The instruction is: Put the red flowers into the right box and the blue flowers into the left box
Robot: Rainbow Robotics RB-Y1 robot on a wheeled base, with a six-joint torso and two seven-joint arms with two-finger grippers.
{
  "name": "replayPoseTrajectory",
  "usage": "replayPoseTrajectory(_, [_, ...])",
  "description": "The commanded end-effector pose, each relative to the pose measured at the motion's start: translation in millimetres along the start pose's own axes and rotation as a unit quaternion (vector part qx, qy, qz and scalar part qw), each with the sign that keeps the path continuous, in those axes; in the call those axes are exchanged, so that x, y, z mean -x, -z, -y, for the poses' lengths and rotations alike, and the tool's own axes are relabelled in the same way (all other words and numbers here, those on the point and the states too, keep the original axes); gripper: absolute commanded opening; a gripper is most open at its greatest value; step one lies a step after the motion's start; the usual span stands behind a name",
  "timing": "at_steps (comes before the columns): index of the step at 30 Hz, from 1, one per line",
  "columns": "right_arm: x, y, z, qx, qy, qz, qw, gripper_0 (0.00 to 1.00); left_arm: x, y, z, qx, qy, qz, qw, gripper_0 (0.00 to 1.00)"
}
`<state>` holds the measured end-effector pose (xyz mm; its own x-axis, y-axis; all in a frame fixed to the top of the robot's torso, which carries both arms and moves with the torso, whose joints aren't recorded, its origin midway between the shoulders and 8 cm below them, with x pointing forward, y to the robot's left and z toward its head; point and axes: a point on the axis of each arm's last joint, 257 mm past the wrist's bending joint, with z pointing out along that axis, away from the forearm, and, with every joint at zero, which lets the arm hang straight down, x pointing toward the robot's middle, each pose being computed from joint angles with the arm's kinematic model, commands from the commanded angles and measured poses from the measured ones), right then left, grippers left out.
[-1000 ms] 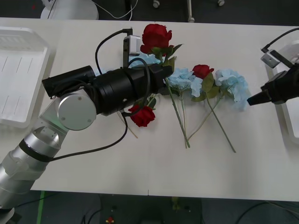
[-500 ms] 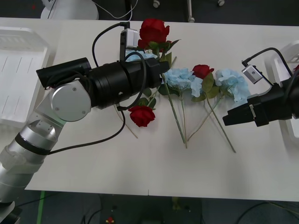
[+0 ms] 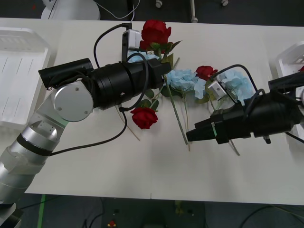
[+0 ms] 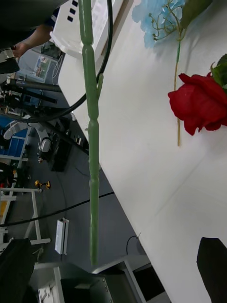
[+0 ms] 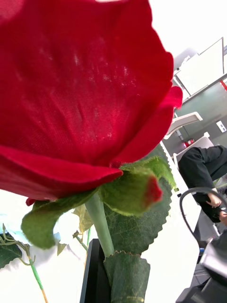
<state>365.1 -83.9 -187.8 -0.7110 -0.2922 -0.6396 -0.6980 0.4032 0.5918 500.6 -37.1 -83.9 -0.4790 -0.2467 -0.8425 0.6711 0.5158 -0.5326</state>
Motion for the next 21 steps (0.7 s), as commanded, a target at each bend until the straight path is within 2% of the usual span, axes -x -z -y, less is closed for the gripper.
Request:
replayPoseTrajectory(1, [13.3,-30.3,-25.9,0.026,-0.022,0.009,0.999,1.00,28.8,-6.8,24.4,-0.024,-0.031,0.020,0.999,0.00])
replayPoseTrajectory(6, [24.7,-44.3,-32.7,0.028,-0.025,0.016,0.999,1.00,28.8,-6.7,25.1,-0.025,-0.028,0.020,0.999,0.00])
replayPoseTrajectory(7, [26.3,-47.2,-34.2,0.029,-0.024,0.018,0.999,0.95,28.5,-7.1,24.7,-0.024,-0.028,0.020,0.999,0.00])
replayPoseTrajectory(9, [28.8,-51.7,-37.0,0.033,-0.027,0.021,0.999,0.74,28.8,-6.7,25.1,-0.025,-0.027,0.020,0.999,0.00])
replayPoseTrajectory(10, [31.2,-54.0,-38.2,0.034,-0.027,0.024,0.999,0.58,28.8,-6.7,24.8,-0.024,-0.028,0.020,0.999,0.00])
replayPoseTrajectory(12, [33.8,-57.4,-40.2,0.035,-0.028,0.028,0.999,0.41,28.5,-6.8,24.4,-0.024,-0.027,0.020,0.999,0.00])
replayPoseTrajectory(13, [35.0,-60.5,-41.5,0.037,-0.033,0.031,0.998,0.23,28.8,-6.7,25.1,-0.025,-0.027,0.020,0.999,0.00])
replayPoseTrajectory(15, [38.0,-63.0,-42.8,0.039,-0.048,0.036,0.997,0.00,28.8,-6.7,25.1,-0.025,-0.027,0.020,0.999,0.00])
replayPoseTrajectory(21, [39.7,-64.3,-43.6,0.038,-0.056,0.034,0.997,0.00,28.8,-6.7,24.8,-0.024,-0.028,0.020,0.999,0.00])
